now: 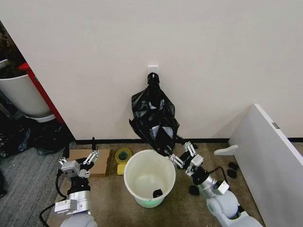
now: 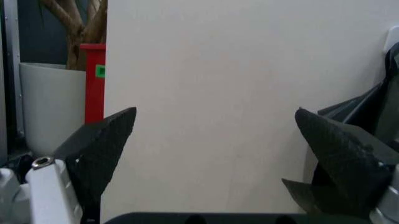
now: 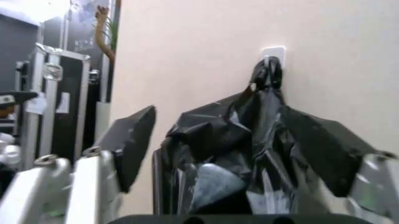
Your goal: Place the garbage bag over the trash bin.
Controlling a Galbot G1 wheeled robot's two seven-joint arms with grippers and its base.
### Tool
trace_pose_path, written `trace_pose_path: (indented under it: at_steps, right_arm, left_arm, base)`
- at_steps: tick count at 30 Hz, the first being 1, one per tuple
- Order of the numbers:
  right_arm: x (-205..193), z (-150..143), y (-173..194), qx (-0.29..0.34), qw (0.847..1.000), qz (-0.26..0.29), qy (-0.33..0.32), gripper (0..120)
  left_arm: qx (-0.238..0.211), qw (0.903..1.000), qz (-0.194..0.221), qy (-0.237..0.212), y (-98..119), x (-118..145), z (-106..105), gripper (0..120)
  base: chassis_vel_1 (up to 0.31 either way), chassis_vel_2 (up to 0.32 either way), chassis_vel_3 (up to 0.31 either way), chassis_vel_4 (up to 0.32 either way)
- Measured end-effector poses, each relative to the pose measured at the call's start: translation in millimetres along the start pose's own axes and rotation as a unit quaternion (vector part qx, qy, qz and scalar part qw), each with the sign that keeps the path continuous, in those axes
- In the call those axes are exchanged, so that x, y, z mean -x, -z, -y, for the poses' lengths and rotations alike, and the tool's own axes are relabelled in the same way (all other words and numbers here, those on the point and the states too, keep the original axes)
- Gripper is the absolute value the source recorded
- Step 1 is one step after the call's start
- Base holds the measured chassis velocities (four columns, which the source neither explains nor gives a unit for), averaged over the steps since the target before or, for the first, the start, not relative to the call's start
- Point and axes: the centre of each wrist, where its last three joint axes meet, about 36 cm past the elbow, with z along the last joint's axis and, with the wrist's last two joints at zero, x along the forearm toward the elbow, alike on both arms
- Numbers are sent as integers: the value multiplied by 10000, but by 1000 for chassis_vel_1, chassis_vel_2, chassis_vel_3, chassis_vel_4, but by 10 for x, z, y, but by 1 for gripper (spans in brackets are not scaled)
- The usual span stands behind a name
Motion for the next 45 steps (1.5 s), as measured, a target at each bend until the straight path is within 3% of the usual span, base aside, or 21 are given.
trace_pose_path:
  at_steps: [2,6,7,11,22,26,27,30,32,37,40,45]
  right_arm:
    - [6,-16,13,-209,9995,-167,-139,85]
    - [47,51,1,-1466,9853,-766,-437,99]
    - [47,51,1,-1466,9853,-766,-437,99]
    - [148,233,38,-2425,9609,-1295,-339,100]
    - [445,249,-76,-3425,9187,-1967,-57,100]
    - [497,38,-212,-3958,8868,-2378,-178,100]
    - [497,38,-212,-3958,8868,-2378,-178,100]
    - [536,-3,-266,-4713,8398,-2632,-568,100]
    - [559,-8,-279,-4979,8225,-2647,-743,100]
    - [607,11,-253,-5119,8155,-2532,-939,98]
    - [630,19,-247,-5051,8252,-2342,-948,91]
    - [713,86,-269,-4768,8593,-1645,-849,72]
  left_arm:
    - [5,10000,-4,2,-7,2,-2,100]
    - [36,10000,-35,-1,-45,4,-15,100]
    - [36,10000,-35,-1,-45,4,-15,100]
    - [56,10000,-70,-17,-100,17,-14,100]
    - [90,9998,-151,-30,-172,65,-3,100]
    - [112,9998,-141,-16,-167,83,-16,100]
    - [112,9998,-141,-16,-167,83,-16,100]
    - [133,9998,-123,14,-153,92,-36,100]
    - [148,9998,-119,28,-147,93,-49,100]
    - [159,9998,-122,42,-147,91,-59,100]
    - [152,9998,-128,38,-148,86,-53,100]
    - [146,9998,-140,17,-147,65,-36,100]
  base:
    - [0,0,0,0]
    - [0,0,0,0]
    - [0,0,0,0]
    - [0,0,0,0]
    - [0,0,0,0]
    - [0,0,0,0]
    - [0,0,0,0]
    - [0,0,0,0]
    - [0,0,0,0]
    - [0,0,0,0]
    - [0,0,0,0]
    - [0,0,0,0]
